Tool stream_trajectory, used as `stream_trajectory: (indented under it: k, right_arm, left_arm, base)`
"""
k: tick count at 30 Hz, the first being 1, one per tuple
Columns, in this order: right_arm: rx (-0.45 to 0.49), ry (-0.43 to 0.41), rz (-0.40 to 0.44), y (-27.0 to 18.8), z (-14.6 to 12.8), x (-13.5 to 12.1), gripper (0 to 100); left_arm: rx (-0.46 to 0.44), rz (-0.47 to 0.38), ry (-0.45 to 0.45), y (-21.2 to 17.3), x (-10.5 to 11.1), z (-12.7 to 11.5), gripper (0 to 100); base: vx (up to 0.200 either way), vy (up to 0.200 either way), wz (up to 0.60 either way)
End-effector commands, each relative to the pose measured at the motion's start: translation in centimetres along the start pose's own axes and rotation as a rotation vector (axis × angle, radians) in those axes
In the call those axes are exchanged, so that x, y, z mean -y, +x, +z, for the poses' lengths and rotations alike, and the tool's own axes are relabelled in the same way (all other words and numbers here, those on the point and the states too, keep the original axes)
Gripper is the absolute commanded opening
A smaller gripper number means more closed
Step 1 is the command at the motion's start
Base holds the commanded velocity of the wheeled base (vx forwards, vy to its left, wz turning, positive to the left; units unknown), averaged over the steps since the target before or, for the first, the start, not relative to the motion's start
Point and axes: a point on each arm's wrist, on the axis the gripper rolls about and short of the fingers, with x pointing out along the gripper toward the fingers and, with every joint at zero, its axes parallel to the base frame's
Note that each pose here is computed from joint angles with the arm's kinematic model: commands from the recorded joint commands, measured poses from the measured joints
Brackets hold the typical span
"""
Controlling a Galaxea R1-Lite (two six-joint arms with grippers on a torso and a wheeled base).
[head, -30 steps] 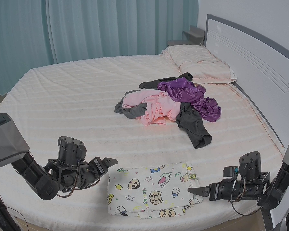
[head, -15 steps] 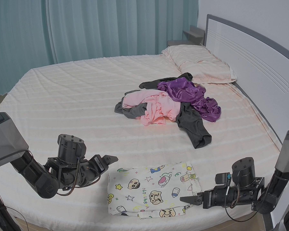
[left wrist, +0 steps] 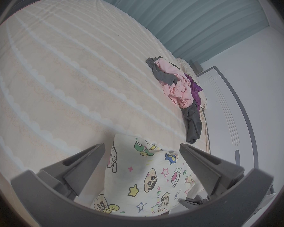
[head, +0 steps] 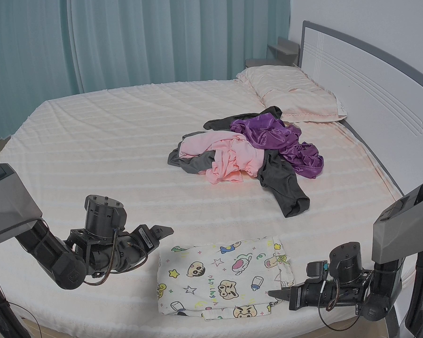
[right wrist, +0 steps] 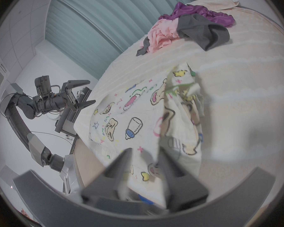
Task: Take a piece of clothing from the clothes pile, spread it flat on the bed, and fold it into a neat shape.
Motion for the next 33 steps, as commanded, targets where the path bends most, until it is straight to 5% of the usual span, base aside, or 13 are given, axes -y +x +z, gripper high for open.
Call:
stream_trajectory:
  k: [1, 19, 20, 28, 33]
  right_arm:
    - [-0.031, 0.008, -0.02, -0.8, -0.8, 0.2, 0]
    - [-0.067, -0.03, -0.057, -2.1, -1.6, 0.8, 0]
    - [-0.072, -0.028, -0.059, -2.1, -1.7, 0.8, 100]
    - [-0.012, -0.037, -0.043, -2.2, -1.0, 0.8, 100]
    - [0.163, -0.025, -0.022, -4.1, 1.9, 0.8, 100]
  left_arm:
    - [-0.003, 0.003, 0.0, 0.2, 0.0, -0.1, 100]
    - [-0.047, -0.059, -0.033, -0.5, 1.8, -2.0, 100]
    - [-0.052, -0.065, -0.036, -0.5, 2.0, -2.2, 100]
    - [-0.099, -0.105, -0.048, -1.3, 3.1, -3.6, 100]
    - [-0.161, -0.006, -0.041, 1.0, 1.3, -5.4, 100]
  base:
    - [0.0, 0.0, 0.0]
    - [0.0, 0.0, 0.0]
    - [0.0, 0.0, 0.0]
    - [0.0, 0.0, 0.0]
    - [0.0, 0.0, 0.0]
